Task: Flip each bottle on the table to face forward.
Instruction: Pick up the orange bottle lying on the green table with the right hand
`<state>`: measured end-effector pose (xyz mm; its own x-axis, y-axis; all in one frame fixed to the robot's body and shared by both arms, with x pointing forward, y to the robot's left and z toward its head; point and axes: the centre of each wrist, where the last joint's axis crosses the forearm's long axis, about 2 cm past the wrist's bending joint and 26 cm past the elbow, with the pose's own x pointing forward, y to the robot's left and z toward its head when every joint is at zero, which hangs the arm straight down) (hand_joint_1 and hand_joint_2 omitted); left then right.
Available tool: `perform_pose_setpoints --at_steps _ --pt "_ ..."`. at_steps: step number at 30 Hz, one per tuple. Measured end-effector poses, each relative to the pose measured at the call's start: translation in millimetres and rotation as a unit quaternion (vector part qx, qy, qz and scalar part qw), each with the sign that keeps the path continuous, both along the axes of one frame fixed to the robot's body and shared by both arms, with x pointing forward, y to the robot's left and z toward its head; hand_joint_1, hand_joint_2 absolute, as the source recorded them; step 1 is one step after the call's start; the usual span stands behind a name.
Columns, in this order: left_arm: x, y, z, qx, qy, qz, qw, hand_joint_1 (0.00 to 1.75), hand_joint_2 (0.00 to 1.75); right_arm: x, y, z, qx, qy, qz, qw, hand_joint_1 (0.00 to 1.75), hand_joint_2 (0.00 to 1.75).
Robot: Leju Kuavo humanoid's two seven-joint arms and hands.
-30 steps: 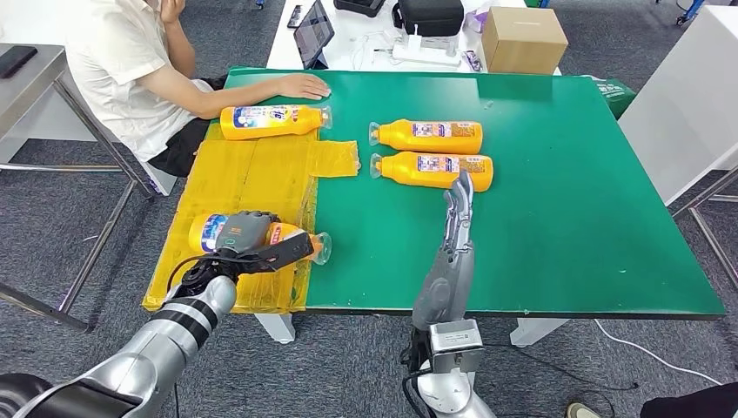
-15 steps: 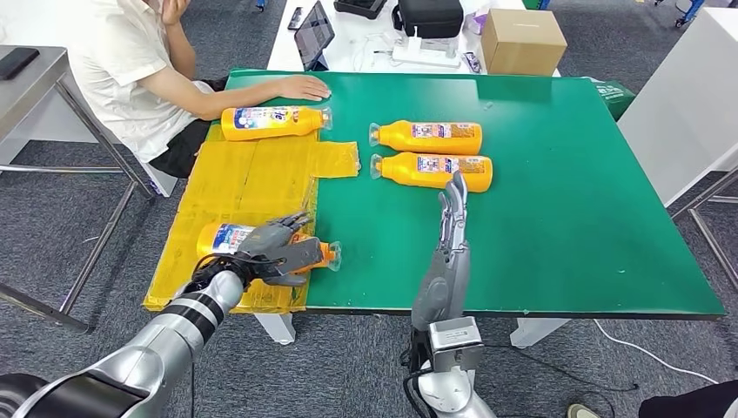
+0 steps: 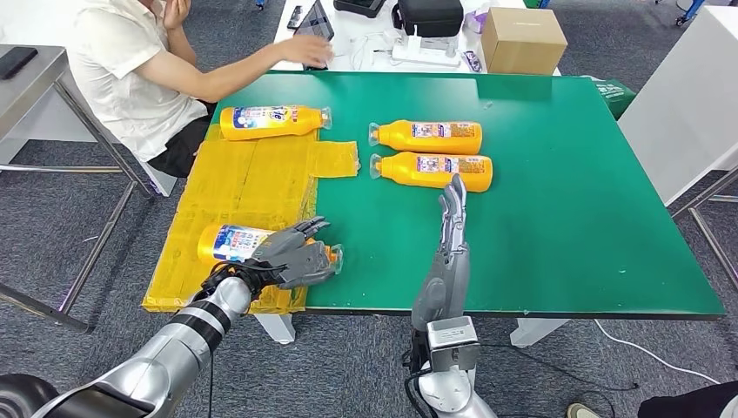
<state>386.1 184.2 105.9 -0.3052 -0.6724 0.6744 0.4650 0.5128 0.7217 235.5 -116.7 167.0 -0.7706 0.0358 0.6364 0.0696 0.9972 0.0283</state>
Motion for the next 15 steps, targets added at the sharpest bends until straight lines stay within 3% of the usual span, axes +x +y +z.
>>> perform_pose_setpoints --at_steps 10,14,15 --pt "-0.7 -0.2 -0.5 -0.003 -0.002 0.0 1.0 0.0 0.0 0.0 -0.1 -0.2 0.0 0.0 0.0 1.0 0.0 0.0" --pt "-14.7 -6.4 -4.7 -0.084 -0.058 0.031 0.994 0.0 1.75 -1.2 0.0 -1.4 -0.004 0.0 -0.003 1.0 0.0 0.0" --pt "-21.4 -10.5 -5.3 -0.12 -0.075 0.046 0.989 0.0 1.75 -2.0 0.0 -2.1 -0.009 -0.002 -0.005 1.0 0.0 0.0"
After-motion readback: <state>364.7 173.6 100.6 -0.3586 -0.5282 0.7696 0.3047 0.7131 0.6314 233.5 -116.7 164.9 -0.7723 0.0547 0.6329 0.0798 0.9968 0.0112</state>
